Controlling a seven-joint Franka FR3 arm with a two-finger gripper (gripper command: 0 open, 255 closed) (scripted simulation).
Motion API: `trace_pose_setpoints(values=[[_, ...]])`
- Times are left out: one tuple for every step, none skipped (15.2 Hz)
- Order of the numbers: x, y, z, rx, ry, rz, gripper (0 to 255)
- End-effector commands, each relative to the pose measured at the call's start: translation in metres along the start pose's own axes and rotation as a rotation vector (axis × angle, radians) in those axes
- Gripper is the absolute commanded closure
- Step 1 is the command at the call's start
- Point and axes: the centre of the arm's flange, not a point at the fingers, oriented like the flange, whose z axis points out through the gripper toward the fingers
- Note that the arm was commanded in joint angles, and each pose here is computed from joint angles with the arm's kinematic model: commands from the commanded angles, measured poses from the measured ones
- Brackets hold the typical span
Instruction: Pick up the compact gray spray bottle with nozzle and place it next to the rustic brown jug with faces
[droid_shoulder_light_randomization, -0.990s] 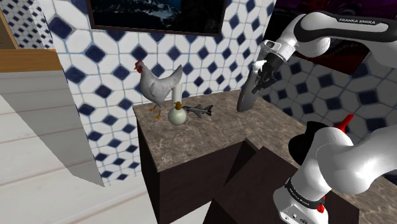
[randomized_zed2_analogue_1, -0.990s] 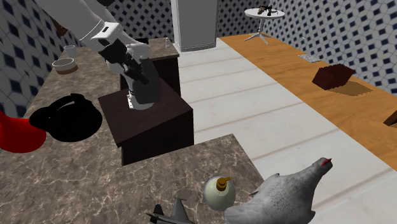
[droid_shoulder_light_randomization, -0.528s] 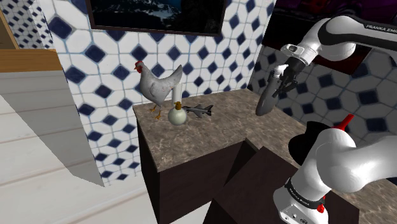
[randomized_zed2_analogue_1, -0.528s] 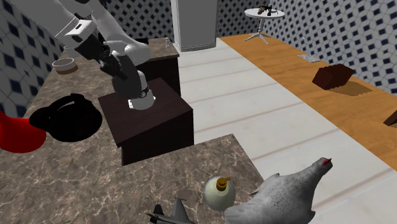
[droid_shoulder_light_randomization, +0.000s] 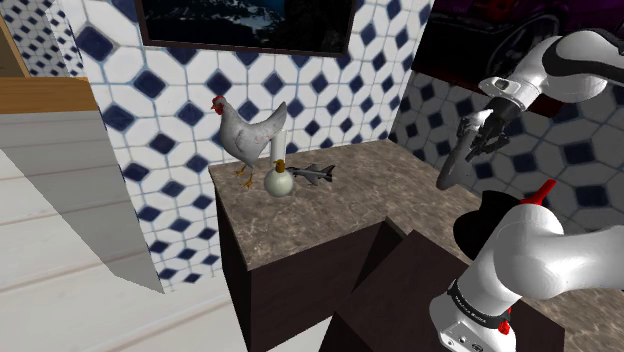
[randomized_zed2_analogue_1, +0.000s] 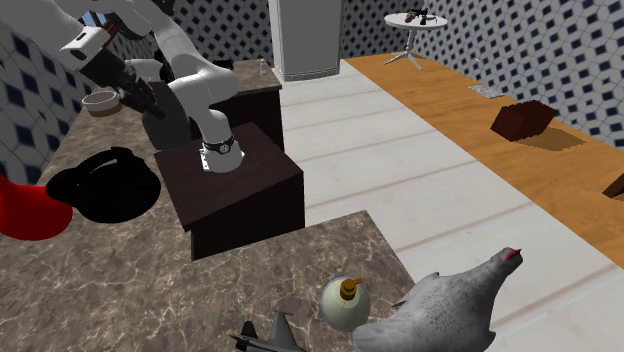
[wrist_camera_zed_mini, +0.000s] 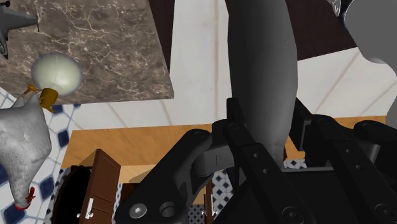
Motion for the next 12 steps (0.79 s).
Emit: trace_pose_setpoints(values=[[-0.017,-0.015,-0.011,0.001,0.000,0.000,255],[-0.026,-0.024,-0.017,0.001,0.000,0.000,255],[-0.035,-0.032,-0.022,0.001,0.000,0.000,255],[-0.043,-0.040,-0.027,0.001,0.000,0.000,255],[-0.052,-0.048,-0.033,0.001,0.000,0.000,255],[-0.061,-0.056,-0.038,0.001,0.000,0.000,255],[-0.070,-0.064,-0.043,0.001,0.000,0.000,255],[-0.079,-0.073,-0.049,0.001,0.000,0.000,255],[-0.088,-0.081,-0.054,0.001,0.000,0.000,255],[-0.097,-0.089,-0.059,0.001,0.000,0.000,255],[-0.105,-0.097,-0.065,0.001,0.000,0.000,255],[-0.114,-0.105,-0.070,0.001,0.000,0.000,255]])
